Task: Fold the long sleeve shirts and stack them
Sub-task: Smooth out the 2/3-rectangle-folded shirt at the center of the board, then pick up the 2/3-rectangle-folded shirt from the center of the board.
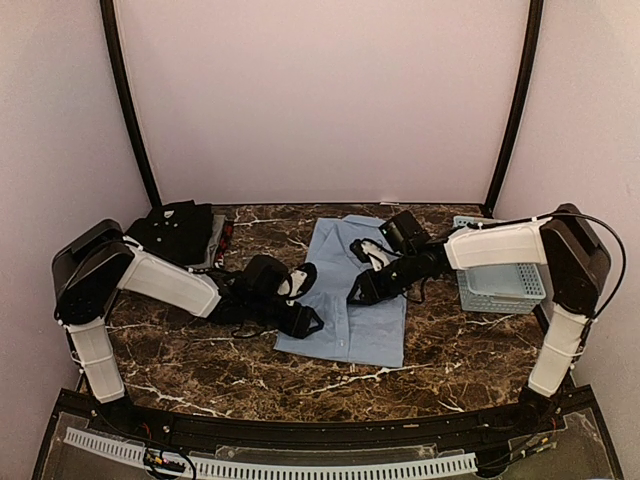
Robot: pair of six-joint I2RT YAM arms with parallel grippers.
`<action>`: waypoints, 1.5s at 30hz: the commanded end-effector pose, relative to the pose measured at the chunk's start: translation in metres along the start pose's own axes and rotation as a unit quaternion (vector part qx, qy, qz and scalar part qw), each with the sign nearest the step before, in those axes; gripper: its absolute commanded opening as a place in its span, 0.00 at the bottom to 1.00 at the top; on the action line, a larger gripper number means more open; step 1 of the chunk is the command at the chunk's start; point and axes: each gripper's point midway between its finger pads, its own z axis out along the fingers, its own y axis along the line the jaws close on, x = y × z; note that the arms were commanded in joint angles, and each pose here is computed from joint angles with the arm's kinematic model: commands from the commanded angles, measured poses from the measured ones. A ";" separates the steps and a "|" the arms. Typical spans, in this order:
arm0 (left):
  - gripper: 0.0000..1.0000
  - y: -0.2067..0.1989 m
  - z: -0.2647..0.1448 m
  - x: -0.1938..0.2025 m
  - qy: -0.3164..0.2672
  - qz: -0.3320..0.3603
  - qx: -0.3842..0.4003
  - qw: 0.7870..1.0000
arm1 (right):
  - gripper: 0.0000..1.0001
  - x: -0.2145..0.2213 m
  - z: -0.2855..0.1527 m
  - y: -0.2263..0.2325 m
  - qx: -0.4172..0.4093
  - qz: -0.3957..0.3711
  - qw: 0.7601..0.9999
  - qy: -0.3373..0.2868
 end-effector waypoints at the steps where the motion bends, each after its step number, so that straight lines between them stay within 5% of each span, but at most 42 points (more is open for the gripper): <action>1: 0.57 0.017 0.006 0.009 0.002 0.044 -0.072 0.996 | 0.41 -0.038 -0.008 -0.016 0.023 -0.003 0.998 -0.055; 11: 0.62 0.025 -0.003 -0.024 -0.045 0.063 -0.143 0.987 | 0.43 -0.055 -0.049 -0.041 0.119 0.007 0.986 -0.117; 21: 0.95 0.005 -0.060 -0.067 -0.122 0.040 -0.137 0.982 | 0.58 0.047 -0.052 0.019 0.098 -0.078 0.991 -0.056; 27: 0.99 -0.004 -0.096 -0.069 -0.140 0.011 -0.120 0.983 | 0.76 0.091 -0.034 0.050 0.101 -0.130 0.986 -0.011; 45: 0.99 -0.010 -0.146 -0.049 -0.112 0.040 -0.116 0.986 | 0.63 0.113 0.008 0.027 0.209 -0.221 0.949 0.085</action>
